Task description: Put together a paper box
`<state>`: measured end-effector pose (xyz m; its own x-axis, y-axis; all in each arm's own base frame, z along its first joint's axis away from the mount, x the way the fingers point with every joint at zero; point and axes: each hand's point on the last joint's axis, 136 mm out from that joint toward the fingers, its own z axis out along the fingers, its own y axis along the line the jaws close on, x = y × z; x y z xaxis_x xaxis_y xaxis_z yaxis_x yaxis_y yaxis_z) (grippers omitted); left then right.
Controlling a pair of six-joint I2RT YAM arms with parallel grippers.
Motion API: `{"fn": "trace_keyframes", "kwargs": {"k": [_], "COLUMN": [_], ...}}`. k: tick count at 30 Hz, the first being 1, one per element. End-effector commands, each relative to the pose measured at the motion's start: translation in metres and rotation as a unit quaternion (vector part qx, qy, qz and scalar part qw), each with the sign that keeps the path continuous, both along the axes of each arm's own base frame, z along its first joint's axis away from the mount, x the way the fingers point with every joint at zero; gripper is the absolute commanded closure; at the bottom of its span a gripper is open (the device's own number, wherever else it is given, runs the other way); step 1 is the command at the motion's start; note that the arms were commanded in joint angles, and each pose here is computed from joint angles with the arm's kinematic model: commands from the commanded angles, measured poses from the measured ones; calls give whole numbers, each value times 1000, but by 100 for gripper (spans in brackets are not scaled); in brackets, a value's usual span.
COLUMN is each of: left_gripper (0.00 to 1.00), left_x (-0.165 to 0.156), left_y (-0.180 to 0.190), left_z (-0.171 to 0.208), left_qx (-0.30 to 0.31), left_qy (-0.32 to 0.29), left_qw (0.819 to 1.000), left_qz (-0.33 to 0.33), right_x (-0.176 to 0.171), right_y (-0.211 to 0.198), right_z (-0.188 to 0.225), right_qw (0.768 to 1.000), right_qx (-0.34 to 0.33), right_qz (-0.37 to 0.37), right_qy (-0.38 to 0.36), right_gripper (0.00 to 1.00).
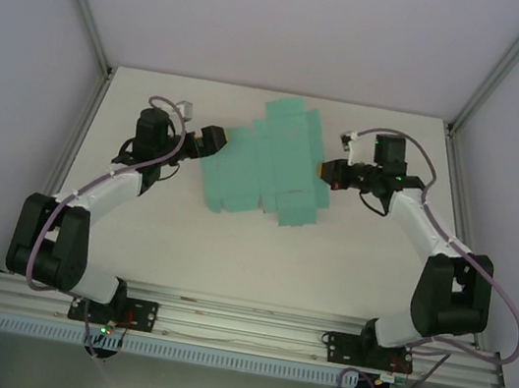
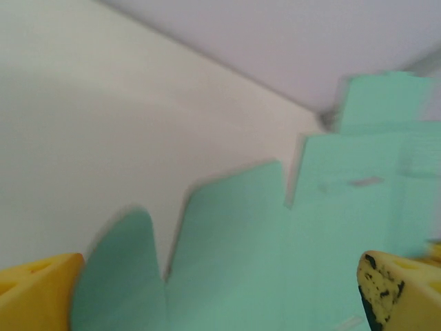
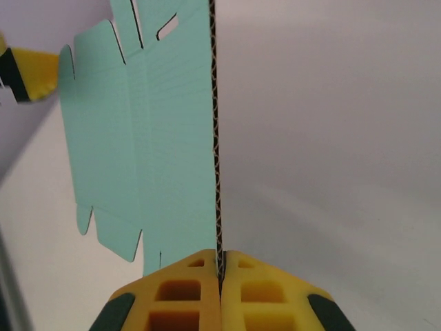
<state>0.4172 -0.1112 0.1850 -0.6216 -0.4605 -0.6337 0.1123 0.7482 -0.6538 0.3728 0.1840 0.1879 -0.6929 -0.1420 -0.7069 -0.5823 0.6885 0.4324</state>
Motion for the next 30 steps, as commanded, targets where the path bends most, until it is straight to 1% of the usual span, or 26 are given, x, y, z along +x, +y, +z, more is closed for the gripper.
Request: {"fn": "trace_keyframes", "kwargs": {"k": [1, 5, 8, 11, 14, 16, 18, 21, 22, 24, 30], "left_gripper": [0, 0, 0, 0, 0, 0, 0, 0, 0, 0, 0], "left_x": [-12, -25, -24, -19, -13, -7, 0, 5, 6, 12, 29], "left_y": [41, 32, 22, 2, -16, -25, -35, -56, -62, -68, -82], "left_z": [-20, -34, -31, -15, 0, 5, 11, 31, 36, 40, 33], "left_qx": [101, 95, 79, 34, -2, -22, -47, -107, -117, -113, -104], "left_qy": [44, 69, 65, 39, 19, 21, 23, -4, -11, -14, 5], "left_qw": [991, 992, 995, 998, 997, 995, 992, 982, 979, 979, 979], "left_qz": [71, 39, 15, -30, -70, -91, -114, -157, -166, -169, -176], "right_x": [3, 18, 35, 54, 67, 66, 61, 59, 59, 59, 54], "right_y": [-9, -10, -3, 8, 22, 38, 52, 62, 63, 65, 70], "right_z": [-33, -57, -64, -61, -51, -49, -51, -54, -56, -58, -57], "right_qw": [987, 953, 932, 912, 899, 892, 877, 860, 857, 855, 857], "right_qx": [-160, -298, -351, -384, -387, -379, -385, -405, -410, -411, -402], "right_qz": [18, 22, 21, 11, 0, 23, 49, 59, 59, 59, 65], "right_qy": [-26, -52, -85, -146, -207, -247, -283, -305, -307, -310, -317], "right_gripper": [100, 100, 100, 100, 100, 100, 100, 100, 100, 100, 100]}}
